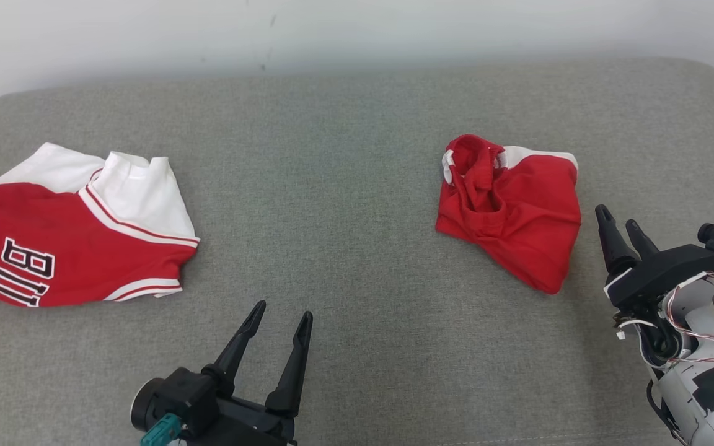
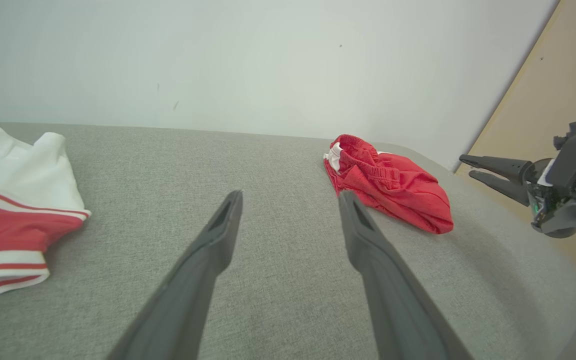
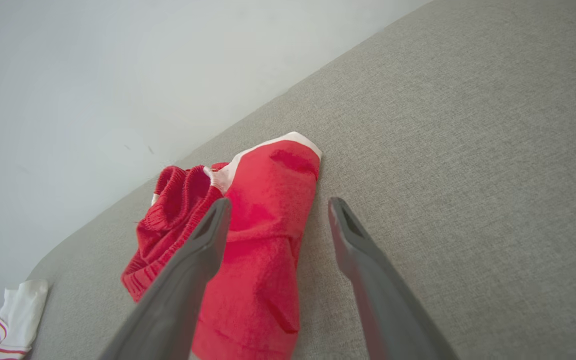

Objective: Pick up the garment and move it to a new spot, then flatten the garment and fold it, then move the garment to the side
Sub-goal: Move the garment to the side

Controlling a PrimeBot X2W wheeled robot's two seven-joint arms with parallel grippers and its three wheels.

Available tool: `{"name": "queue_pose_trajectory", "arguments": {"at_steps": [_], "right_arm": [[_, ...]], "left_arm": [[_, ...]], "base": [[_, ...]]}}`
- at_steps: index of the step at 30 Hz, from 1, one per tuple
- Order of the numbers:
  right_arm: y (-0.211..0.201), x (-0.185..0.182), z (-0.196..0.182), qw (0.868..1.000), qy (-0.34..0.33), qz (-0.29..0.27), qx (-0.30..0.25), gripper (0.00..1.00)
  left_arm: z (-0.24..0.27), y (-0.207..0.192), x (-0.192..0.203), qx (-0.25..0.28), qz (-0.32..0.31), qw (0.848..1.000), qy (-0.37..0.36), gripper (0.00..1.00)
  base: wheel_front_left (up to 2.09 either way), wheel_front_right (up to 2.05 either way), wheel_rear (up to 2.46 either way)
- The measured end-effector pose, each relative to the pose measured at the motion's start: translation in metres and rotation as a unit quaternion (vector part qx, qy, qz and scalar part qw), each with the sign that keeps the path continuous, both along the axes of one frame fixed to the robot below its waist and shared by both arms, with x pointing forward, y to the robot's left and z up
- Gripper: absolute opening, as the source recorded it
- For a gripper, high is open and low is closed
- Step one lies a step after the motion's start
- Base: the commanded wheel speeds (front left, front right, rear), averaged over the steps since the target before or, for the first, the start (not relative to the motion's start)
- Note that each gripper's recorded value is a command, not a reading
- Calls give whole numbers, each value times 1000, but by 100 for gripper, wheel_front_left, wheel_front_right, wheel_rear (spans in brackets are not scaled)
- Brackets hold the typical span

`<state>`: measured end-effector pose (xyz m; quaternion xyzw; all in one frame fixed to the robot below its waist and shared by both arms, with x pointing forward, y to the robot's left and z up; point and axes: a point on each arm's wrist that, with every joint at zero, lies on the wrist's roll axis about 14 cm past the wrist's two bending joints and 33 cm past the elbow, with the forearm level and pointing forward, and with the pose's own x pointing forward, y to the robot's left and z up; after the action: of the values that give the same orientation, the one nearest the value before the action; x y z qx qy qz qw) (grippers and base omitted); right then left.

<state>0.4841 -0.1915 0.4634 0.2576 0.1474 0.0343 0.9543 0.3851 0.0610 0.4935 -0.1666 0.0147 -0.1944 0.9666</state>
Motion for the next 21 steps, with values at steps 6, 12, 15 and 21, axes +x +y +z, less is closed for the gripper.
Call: {"name": "queue_pose_trajectory", "arguments": {"at_steps": [6,12,15,21], "right_arm": [[5,4,-13,1000,17,-2,16,100],[10,14,-20,998,37,-13,55,100],[8,20,-21,996,45,-20,68,100],[13,25,-33,993,79,-16,81,100]], "left_arm": [[-2,6,5,1,7,1000,2,100],[-8,12,6,5,13,1000,9,100],[-7,12,9,6,11,1000,7,100],[-12,17,9,9,18,1000,13,100]], "base": [[0,0,0],[0,0,0],[0,0,0],[0,0,0]]}}
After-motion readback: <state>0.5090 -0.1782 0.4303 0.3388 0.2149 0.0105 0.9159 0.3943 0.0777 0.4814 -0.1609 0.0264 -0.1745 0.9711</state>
